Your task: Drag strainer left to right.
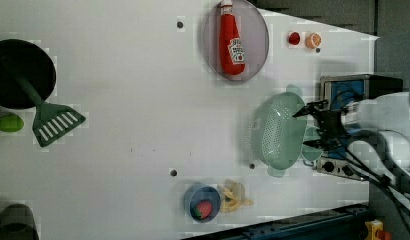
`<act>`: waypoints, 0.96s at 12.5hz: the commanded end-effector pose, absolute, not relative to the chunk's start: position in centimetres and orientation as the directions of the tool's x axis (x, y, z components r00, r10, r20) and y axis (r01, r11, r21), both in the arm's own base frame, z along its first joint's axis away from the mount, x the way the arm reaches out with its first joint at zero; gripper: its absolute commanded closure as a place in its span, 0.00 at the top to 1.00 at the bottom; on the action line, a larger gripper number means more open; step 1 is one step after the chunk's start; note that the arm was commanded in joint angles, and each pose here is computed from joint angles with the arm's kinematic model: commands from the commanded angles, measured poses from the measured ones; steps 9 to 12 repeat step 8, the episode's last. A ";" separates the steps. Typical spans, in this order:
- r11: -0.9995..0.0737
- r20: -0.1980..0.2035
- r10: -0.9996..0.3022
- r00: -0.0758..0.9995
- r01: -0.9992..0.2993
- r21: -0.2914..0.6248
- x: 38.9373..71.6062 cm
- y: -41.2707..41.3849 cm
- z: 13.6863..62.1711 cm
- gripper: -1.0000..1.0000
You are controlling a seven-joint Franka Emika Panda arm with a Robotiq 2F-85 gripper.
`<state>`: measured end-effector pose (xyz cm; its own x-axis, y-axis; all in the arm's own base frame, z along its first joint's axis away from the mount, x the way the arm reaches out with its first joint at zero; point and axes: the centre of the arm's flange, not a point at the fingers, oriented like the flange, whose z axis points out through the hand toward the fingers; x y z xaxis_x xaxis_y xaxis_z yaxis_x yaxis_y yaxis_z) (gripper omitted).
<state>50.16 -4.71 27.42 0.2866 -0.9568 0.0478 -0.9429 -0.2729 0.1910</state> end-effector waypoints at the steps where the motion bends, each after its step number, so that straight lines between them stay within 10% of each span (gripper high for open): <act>1: -0.406 0.072 -0.905 0.419 -0.901 0.152 51.9 -3.4 39.7 1.00; 4: -0.520 -0.057 -0.854 0.517 -0.846 0.118 50.4 -3.8 49.0 1.00; 12: -0.631 -0.035 -0.775 0.630 -0.774 0.047 47.8 -3.6 57.9 1.00</act>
